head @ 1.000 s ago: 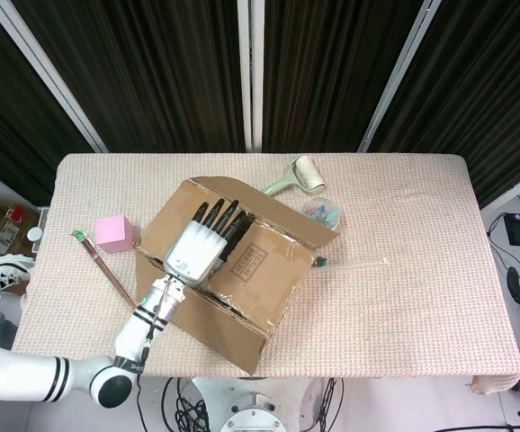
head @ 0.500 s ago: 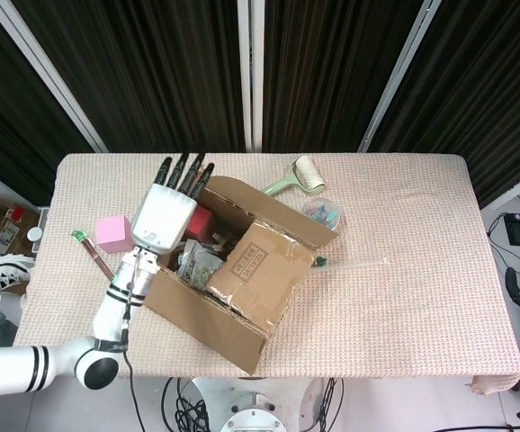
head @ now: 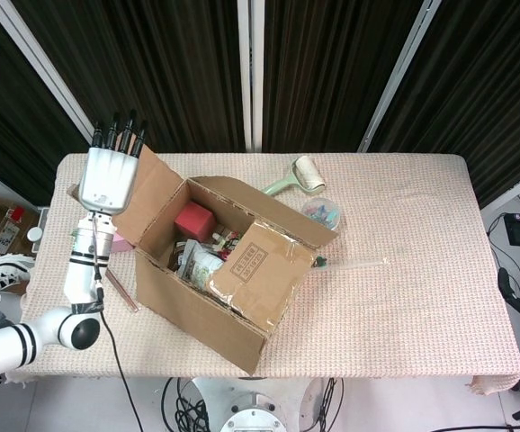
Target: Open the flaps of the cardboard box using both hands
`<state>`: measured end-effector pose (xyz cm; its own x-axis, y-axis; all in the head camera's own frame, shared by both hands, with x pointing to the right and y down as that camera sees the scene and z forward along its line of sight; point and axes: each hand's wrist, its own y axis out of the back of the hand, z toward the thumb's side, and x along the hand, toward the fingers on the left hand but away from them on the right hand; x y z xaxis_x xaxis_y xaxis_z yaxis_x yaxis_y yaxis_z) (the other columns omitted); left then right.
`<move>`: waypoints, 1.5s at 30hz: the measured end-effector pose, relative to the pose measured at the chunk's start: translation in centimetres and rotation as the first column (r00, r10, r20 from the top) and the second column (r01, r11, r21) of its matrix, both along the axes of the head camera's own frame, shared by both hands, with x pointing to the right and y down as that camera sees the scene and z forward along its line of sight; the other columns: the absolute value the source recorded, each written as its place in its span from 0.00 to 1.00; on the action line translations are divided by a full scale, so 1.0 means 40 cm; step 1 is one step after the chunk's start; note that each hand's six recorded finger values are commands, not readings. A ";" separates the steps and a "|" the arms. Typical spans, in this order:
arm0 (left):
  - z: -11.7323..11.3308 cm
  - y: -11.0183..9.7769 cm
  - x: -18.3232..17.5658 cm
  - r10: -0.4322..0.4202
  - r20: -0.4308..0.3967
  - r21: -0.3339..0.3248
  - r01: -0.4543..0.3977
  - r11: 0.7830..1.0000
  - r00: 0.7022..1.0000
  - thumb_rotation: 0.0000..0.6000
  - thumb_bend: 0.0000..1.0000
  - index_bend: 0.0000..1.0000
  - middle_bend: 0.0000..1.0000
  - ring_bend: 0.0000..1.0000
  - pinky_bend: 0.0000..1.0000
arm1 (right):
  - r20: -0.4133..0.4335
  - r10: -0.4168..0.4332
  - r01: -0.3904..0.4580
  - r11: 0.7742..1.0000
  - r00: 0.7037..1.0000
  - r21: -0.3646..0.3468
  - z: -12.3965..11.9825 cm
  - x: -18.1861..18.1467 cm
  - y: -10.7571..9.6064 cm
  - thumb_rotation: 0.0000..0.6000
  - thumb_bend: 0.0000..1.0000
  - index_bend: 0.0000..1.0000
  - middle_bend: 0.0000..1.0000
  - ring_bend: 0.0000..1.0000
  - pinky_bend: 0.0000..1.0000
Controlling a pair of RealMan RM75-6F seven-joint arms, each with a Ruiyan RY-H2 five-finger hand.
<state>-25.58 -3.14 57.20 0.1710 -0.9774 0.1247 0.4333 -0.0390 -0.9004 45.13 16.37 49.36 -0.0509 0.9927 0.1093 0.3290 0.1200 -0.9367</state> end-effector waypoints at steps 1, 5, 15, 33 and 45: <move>0.000 0.001 -0.009 -0.008 -0.012 -0.002 0.008 1.000 1.000 1.00 0.25 0.00 0.00 0.06 0.18 | 0.002 -0.007 0.007 1.000 1.000 -0.001 0.000 -0.005 -0.002 1.00 0.23 0.00 0.00 0.00 0.00; -0.007 0.008 -0.036 -0.039 -0.080 -0.019 0.038 0.999 0.996 1.00 0.18 0.00 0.00 0.06 0.19 | 0.005 -0.047 0.047 0.999 0.999 -0.004 0.001 -0.029 -0.010 1.00 0.23 0.00 0.00 0.00 0.00; -0.048 0.094 -0.179 -0.137 -0.417 -0.145 0.083 0.986 0.899 0.49 0.00 0.03 0.07 0.06 0.19 | -0.069 -0.308 0.298 0.946 0.949 -0.126 0.012 -0.171 -0.094 1.00 0.19 0.00 0.00 0.00 0.00; -0.120 0.563 -0.567 -0.261 -0.441 -0.320 0.122 0.940 0.859 0.35 0.00 0.08 0.09 0.06 0.19 | 0.042 -0.660 0.604 0.657 0.750 -0.451 0.107 -0.681 -0.320 1.00 0.56 0.00 0.04 0.00 0.00; -0.091 0.658 -0.555 -0.246 -0.458 -0.356 0.077 0.931 0.854 0.35 0.00 0.08 0.10 0.06 0.19 | 0.057 -0.789 0.647 0.457 0.612 -0.611 0.198 -1.008 -0.344 1.00 0.85 0.15 0.11 0.00 0.00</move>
